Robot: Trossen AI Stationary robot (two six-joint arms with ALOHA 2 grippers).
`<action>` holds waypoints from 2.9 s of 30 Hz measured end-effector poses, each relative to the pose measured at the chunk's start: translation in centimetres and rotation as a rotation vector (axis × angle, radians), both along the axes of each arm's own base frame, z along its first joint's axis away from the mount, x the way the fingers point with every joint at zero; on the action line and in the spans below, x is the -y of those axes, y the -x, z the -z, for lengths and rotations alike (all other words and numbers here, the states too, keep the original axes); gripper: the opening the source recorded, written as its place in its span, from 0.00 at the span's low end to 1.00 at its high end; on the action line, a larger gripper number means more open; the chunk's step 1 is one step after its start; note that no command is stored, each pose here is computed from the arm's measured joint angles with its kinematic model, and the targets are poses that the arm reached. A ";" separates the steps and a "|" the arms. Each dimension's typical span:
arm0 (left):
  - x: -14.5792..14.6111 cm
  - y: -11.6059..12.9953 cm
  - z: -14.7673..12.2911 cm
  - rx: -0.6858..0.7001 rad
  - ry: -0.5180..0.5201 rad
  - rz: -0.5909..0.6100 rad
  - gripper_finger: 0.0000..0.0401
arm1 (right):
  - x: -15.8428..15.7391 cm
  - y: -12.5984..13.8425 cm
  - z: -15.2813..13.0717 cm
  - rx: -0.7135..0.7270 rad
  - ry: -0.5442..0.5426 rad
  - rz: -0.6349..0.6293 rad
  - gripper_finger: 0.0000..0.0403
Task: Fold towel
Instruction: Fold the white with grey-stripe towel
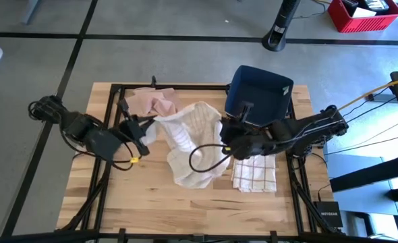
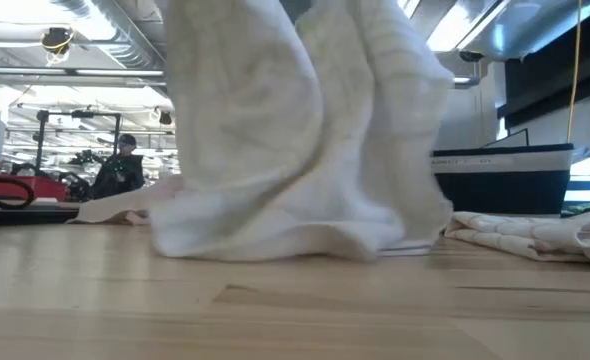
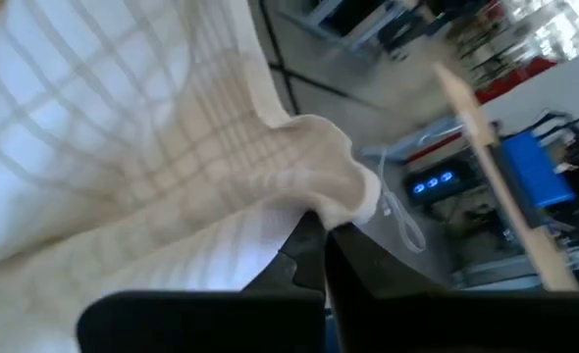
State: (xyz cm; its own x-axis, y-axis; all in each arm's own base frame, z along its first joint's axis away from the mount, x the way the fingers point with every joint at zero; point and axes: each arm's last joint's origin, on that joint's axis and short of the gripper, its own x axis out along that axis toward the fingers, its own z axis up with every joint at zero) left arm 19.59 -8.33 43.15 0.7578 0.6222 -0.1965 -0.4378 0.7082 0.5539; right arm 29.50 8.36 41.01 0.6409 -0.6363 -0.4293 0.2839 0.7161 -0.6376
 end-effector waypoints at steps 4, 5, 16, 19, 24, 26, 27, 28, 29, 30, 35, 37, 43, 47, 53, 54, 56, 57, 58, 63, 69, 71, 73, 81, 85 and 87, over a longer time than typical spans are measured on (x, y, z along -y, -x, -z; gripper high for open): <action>-0.9 0.5 -2.2 0.020 -0.019 -0.013 0.01 | 0.9 0.3 -2.5 0.024 0.073 0.017 0.01; -1.2 0.7 -2.8 0.032 -0.020 -0.022 0.01 | 1.2 0.4 -3.2 0.035 0.088 0.027 0.01; -4.2 3.5 -8.8 0.105 -0.088 -0.130 0.02 | 4.5 1.8 -8.4 0.110 0.172 0.128 0.01; -4.9 4.2 -9.2 0.119 -0.086 -0.165 0.02 | 5.3 1.9 -8.7 0.122 0.170 0.155 0.01; -5.1 5.1 -7.8 0.104 0.010 -0.137 0.02 | 5.4 1.9 -8.2 0.112 0.103 0.138 0.01; -5.0 5.4 -6.9 0.071 0.081 -0.092 0.02 | 5.3 1.8 -7.5 0.098 0.041 0.118 0.01; -5.0 5.4 -6.5 0.055 0.124 -0.073 0.02 | 5.0 1.7 -7.2 0.092 0.005 0.109 0.01; -4.9 5.4 -6.0 0.037 0.175 -0.056 0.02 | 4.7 1.6 -6.8 0.080 -0.028 0.100 0.01; -4.8 5.3 -5.6 0.018 0.237 -0.032 0.02 | 4.5 1.5 -6.3 0.061 -0.053 0.094 0.01; -4.6 5.3 -5.1 -0.009 0.298 -0.006 0.02 | 4.4 1.3 -5.9 0.037 -0.073 0.091 0.01; -3.0 4.5 -2.9 -0.184 0.519 0.037 0.02 | 3.1 0.0 -2.6 -0.099 -0.148 0.104 0.01; -2.1 3.9 -2.1 -0.235 0.534 0.015 0.02 | 2.4 -0.5 -0.6 -0.162 -0.136 0.102 0.01; 1.7 0.7 0.0 -0.324 0.501 0.047 0.02 | 1.1 -0.7 5.7 -0.290 -0.145 0.169 0.01; 4.2 -2.1 2.4 -0.418 0.442 0.035 0.02 | -0.3 0.2 9.7 -0.375 -0.169 0.185 0.01; 7.7 -7.2 7.2 -0.518 0.357 0.026 0.02 | -2.5 2.6 14.6 -0.482 -0.128 0.196 0.01; 8.3 -8.2 8.0 -0.519 0.347 0.044 0.02 | -2.9 3.1 15.3 -0.504 -0.112 0.186 0.01; 9.8 -10.3 9.4 -0.501 0.328 0.113 0.02 | -3.6 4.2 16.7 -0.541 -0.078 0.169 0.01; 10.6 -11.2 10.1 -0.497 0.321 0.152 0.02 | -3.9 4.7 17.3 -0.555 -0.065 0.169 0.01; 11.3 -12.1 10.8 -0.493 0.316 0.193 0.02 | -4.1 5.3 17.8 -0.568 -0.051 0.170 0.01; 13.9 -16.7 14.0 -0.443 0.359 0.399 0.02 | -4.8 7.6 19.6 -0.601 -0.035 0.215 0.01; 14.9 -20.5 17.7 -0.399 0.317 0.508 0.02 | -5.0 8.7 20.9 -0.570 -0.107 0.302 0.01; 14.8 -21.3 18.4 -0.381 0.319 0.510 0.02 | -4.9 8.8 21.0 -0.535 -0.124 0.338 0.02; 14.4 -21.7 18.5 -0.376 0.371 0.524 0.04 | -4.9 8.8 21.1 -0.512 -0.138 0.360 0.04; 14.3 -20.6 18.1 -0.526 0.456 0.587 0.32 | -5.7 8.2 19.7 -0.545 -0.257 0.370 0.32; 14.3 -17.5 17.0 -0.751 0.447 0.486 0.40 | -6.7 7.5 18.2 -0.552 -0.354 0.344 0.43; 14.2 -15.7 16.7 -0.840 0.468 0.386 0.42 | -7.2 7.1 17.4 -0.530 -0.399 0.319 0.47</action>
State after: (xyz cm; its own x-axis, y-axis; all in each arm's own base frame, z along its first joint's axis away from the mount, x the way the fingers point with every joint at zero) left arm 35.28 -22.58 26.42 0.3964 0.0912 -0.9135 0.2654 0.9412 0.2092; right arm 22.40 15.59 23.61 0.0927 -0.4880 -0.8679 0.2431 0.8564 -0.4555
